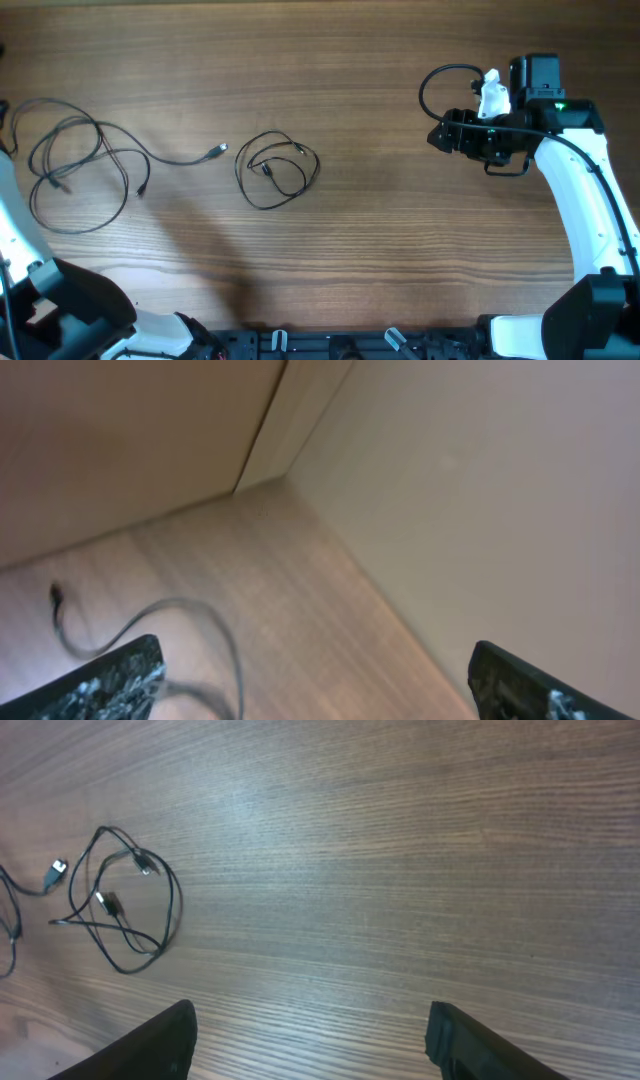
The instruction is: Untangle cables
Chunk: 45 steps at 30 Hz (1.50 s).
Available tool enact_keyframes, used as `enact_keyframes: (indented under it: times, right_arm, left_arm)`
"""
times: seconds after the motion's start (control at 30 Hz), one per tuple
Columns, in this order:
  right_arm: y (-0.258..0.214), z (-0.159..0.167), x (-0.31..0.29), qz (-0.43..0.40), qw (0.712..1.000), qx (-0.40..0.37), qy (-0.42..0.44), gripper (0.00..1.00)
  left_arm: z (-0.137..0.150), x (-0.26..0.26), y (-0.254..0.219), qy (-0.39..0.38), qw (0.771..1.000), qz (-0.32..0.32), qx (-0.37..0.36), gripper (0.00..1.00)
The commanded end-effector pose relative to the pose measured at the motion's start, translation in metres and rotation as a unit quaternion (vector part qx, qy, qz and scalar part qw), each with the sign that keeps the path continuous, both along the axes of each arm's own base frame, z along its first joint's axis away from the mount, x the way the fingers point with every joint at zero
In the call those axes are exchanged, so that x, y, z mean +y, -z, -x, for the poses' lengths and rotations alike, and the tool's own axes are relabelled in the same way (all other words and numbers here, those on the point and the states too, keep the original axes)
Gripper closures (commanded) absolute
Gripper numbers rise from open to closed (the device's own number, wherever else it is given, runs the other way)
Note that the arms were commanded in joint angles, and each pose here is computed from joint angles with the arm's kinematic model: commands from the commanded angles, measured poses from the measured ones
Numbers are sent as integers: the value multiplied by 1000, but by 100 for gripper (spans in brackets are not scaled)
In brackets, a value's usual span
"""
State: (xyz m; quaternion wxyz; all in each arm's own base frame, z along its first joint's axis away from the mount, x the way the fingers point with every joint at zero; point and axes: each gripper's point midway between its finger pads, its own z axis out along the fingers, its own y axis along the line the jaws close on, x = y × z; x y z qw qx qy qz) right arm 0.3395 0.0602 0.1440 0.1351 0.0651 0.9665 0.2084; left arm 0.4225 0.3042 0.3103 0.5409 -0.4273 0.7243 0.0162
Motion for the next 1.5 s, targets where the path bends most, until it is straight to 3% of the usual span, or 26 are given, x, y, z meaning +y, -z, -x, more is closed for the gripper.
enact_keyframes:
  times: [0.0,0.1,0.27,0.47,0.63,0.73,0.77,0.87,0.93,1.0,1.2,1.33,1.47]
  right_arm:
    - [-4,1,-1,8,1000,-7,-5,24]
    - [-4,1,-1,8,1000,-8,-5,24]
    - [-4,0,-1,9,1000,-11,-7,24]
    - [-4,0,-2,9,1000,-11,-8,23]
    - [-4,0,-2,9,1000,-11,-8,23]
    - [-4,0,-1,9,1000,-10,-8,23]
    - [-4,1,-1,9,1000,-9,-8,23]
    - [-4,1,-1,9,1000,-9,-8,23]
    - [-4,1,-1,9,1000,-9,-8,23]
    - [-4,1,-1,9,1000,-8,-8,23]
    - [-4,-1,-1,9,1000,-12,-6,22]
    - [-4,1,-1,9,1000,-8,-7,22]
    - [-4,1,-2,9,1000,-7,-7,23]
  left_arm:
    - [1,-2,7,-5,1000,3,17,0]
    - [-2,-19,18,15,999,22,36,0]
    - [2,-70,60,7,985,152,84,0]
    - [-1,-149,83,81,967,174,165,0]
    - [7,-254,105,272,915,133,266,0]
    - [17,-314,111,391,866,118,289,1]
    - [26,-342,118,438,840,107,303,1]
    - [41,-376,139,455,818,111,334,7]
    - [51,-386,159,412,825,138,361,9]
    - [65,-387,185,321,844,185,388,11]
    - [71,-425,236,218,863,294,349,13]
    - [62,-441,252,219,875,306,304,14]
    - [63,-432,260,189,890,283,303,23]
